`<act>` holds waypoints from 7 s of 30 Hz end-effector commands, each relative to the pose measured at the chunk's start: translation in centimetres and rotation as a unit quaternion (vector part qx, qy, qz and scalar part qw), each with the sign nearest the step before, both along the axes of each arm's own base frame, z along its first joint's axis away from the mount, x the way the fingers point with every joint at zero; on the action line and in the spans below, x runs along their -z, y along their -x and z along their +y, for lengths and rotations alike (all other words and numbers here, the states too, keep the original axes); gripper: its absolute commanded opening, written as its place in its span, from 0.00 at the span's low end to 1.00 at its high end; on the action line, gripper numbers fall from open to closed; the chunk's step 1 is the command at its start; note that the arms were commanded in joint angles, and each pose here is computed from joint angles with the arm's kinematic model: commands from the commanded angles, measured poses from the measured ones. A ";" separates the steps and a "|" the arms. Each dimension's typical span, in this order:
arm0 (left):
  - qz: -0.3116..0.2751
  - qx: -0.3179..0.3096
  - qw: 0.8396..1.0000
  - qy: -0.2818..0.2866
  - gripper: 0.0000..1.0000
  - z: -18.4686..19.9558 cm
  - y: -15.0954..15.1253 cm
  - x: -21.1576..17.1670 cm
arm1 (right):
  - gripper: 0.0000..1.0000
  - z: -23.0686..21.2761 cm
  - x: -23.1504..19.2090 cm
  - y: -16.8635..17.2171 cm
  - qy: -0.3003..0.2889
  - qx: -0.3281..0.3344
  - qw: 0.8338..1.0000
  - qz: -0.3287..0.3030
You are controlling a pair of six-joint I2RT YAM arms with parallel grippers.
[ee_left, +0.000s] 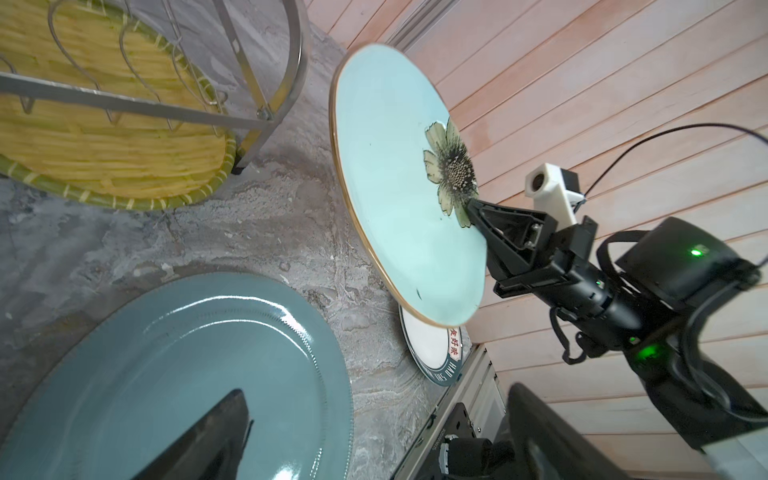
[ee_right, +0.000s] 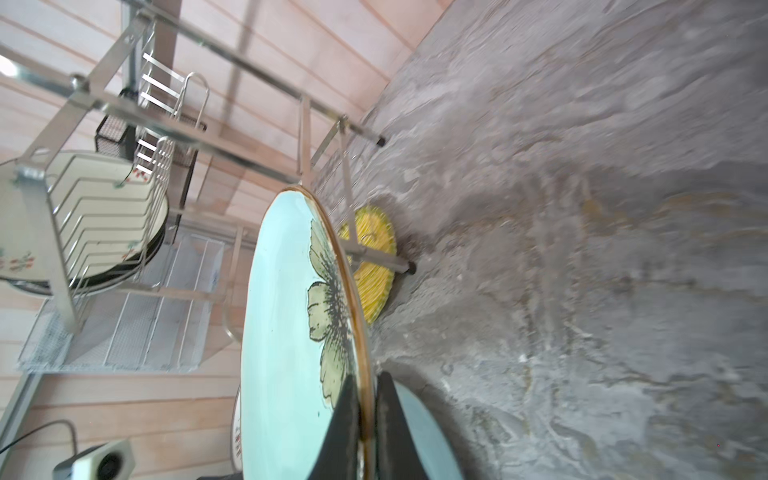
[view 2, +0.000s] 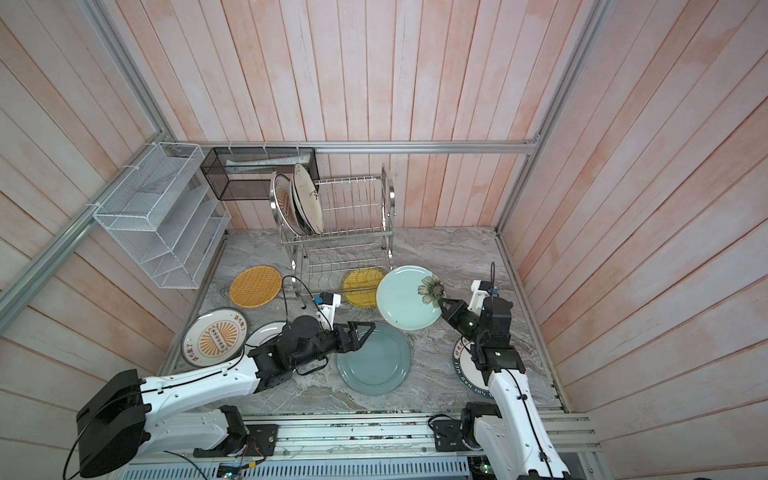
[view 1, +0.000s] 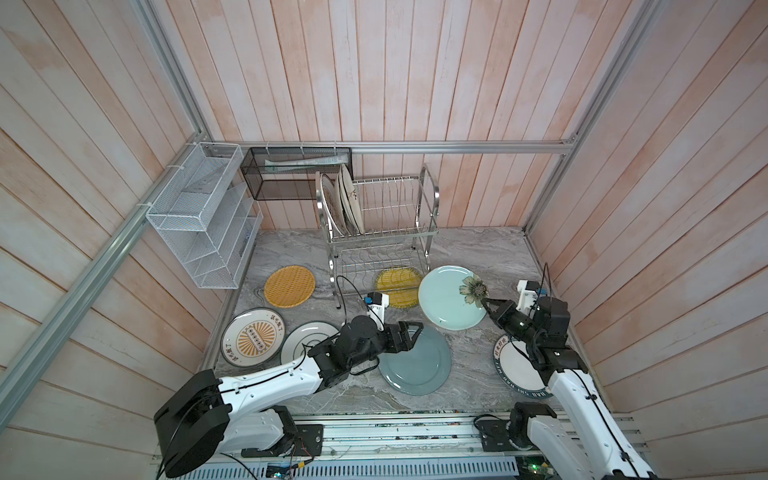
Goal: Load the plates into the dish rack
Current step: 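Tilt the sunflower plate up toward the left gripper while the left gripper approaches, then close the left gripper on the sunflower plate rim while the right gripper opens, then raise the sunflower plate with the left gripper over the rack while the right arm withdraws, then lower the sunflower plate into the rack slot beside the cream plate with the left gripper, then open the left gripper and pull back from the rack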
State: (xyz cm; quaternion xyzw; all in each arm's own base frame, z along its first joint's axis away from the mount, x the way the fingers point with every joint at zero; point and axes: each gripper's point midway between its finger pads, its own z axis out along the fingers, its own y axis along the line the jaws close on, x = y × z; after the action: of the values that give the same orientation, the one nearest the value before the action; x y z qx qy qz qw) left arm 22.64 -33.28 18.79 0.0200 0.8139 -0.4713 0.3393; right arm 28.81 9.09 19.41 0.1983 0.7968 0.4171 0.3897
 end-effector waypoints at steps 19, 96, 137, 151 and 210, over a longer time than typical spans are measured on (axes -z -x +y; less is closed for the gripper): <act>0.108 -0.157 0.978 0.084 0.29 -0.8 -3.2 0.4 | 0.00 3.8 -4.4 1.5 -0.051 -0.051 0.995 -0.064; -0.337 -0.521 0.705 -0.344 0.00 12.5 -16.0 -37.7 | 0.98 7.1 -2.0 3.7 0.049 -0.152 0.981 -0.108; -0.261 -0.474 0.684 -0.490 0.00 11.5 -25.4 -27.8 | 0.98 7.4 -0.2 4.5 0.048 -0.164 0.982 -0.085; -0.246 -0.468 0.711 -0.464 0.16 11.7 -24.8 -27.1 | 0.98 7.4 0.2 4.6 0.047 -0.164 0.982 -0.081; -0.315 -0.245 0.889 -0.225 0.95 11.1 -13.0 -34.2 | 0.98 5.5 -0.6 3.2 0.109 -0.106 0.985 -0.079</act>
State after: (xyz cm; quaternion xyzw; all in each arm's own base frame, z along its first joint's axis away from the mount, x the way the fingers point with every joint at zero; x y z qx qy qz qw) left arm 37.01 -20.75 52.72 0.0042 0.7351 -0.0826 0.6729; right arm 25.19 15.12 19.22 0.0366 0.8195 0.4028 0.4060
